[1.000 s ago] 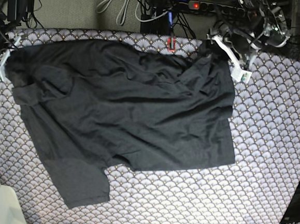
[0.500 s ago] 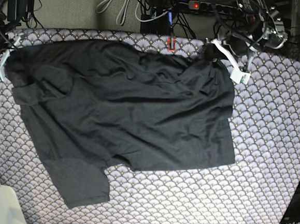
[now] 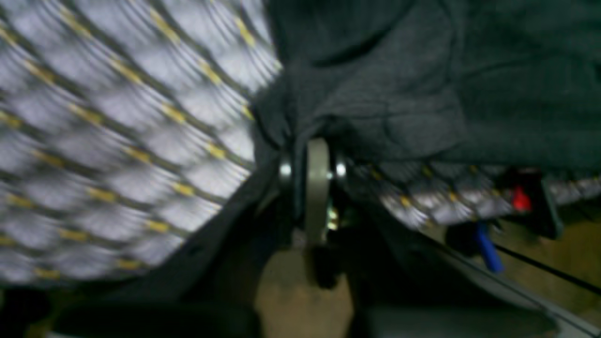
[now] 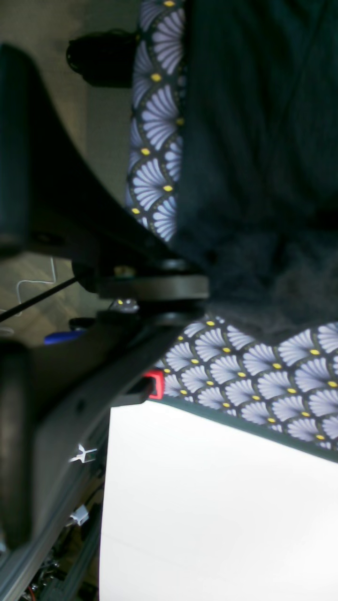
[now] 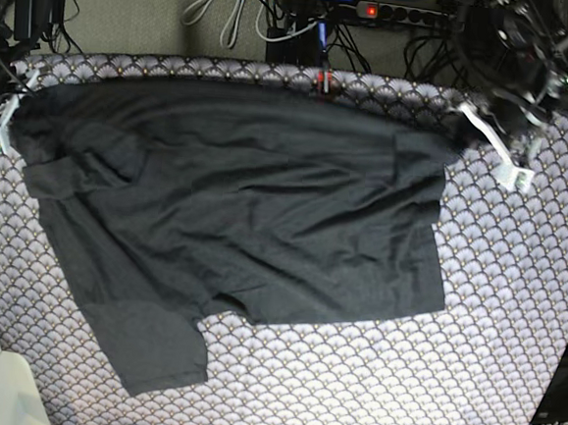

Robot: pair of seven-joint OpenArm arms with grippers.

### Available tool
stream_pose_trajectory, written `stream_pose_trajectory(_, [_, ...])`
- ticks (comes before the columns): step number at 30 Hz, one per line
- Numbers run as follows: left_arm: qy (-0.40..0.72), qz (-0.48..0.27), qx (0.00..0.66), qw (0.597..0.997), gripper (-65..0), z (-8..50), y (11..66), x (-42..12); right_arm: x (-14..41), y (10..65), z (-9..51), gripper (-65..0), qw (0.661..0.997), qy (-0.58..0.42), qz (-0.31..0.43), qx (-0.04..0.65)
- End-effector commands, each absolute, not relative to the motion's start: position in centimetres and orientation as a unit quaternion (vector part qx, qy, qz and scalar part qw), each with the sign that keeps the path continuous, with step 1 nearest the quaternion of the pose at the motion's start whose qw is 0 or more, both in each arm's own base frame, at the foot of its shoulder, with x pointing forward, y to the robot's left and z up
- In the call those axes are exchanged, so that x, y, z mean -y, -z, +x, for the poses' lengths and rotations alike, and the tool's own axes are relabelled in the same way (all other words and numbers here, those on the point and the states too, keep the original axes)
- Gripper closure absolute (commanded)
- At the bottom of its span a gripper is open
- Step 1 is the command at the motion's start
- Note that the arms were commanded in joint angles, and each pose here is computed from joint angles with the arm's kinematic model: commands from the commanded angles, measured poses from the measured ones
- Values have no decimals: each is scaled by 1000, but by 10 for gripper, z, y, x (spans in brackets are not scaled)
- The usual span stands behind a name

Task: Fold the T-shirt properly
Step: 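Lower the shirt onto the table, keeping hold with both grippers, then pull the held shirt edge taut with both grippers, spreading it flat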

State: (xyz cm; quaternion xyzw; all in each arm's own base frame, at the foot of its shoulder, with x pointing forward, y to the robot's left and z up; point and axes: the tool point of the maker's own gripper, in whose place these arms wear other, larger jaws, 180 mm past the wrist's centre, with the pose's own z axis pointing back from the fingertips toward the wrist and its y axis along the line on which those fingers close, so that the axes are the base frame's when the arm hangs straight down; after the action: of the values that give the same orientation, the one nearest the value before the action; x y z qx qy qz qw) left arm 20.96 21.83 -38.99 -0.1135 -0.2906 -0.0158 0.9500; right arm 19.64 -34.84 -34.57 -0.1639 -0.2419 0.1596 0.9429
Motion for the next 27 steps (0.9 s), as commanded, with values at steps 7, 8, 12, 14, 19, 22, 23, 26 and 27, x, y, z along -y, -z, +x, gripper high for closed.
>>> stream_pose_trajectory(7, [15, -70, 294, 953, -6, 221, 371, -253, 323, 333, 209, 0, 930, -191, -161, 270])
stream_pose_trajectory(8, [16, -66, 294, 953, -6, 220, 369, -257, 321, 330, 211, 0, 928, -194, -162, 274])
stream_pose_trajectory(12, [23, -52, 302, 951, -6, 228, 361, -267, 318, 327, 212, 0, 925, -198, -164, 279])
stream_pose_trajectory(14, [28, -40, 305, 951, -6, 231, 356, -276, 318, 327, 212, 0, 925, -198, -164, 278])
stream_pose_trajectory(19, [38, -17, 307, 951, -6, 234, 346, -292, 317, 328, 211, 0, 926, -197, -162, 278])
stream_pose_trajectory(22, [41, -9, 304, 952, -6, 233, 344, -298, 314, 331, 209, 0, 928, -193, -156, 277])
stream_pose_trajectory(23, [40, -11, 300, 953, -6, 231, 347, -299, 314, 334, 205, 0, 930, -193, -155, 273])
stream_pose_trajectory(26, [27, -12, 290, 957, -6, 227, 354, -309, 309, 342, 195, 0, 934, -197, -145, 261])
stream_pose_trajectory(27, [17, -12, 288, 957, -6, 224, 355, -315, 305, 345, 193, 0, 935, -199, -139, 259])
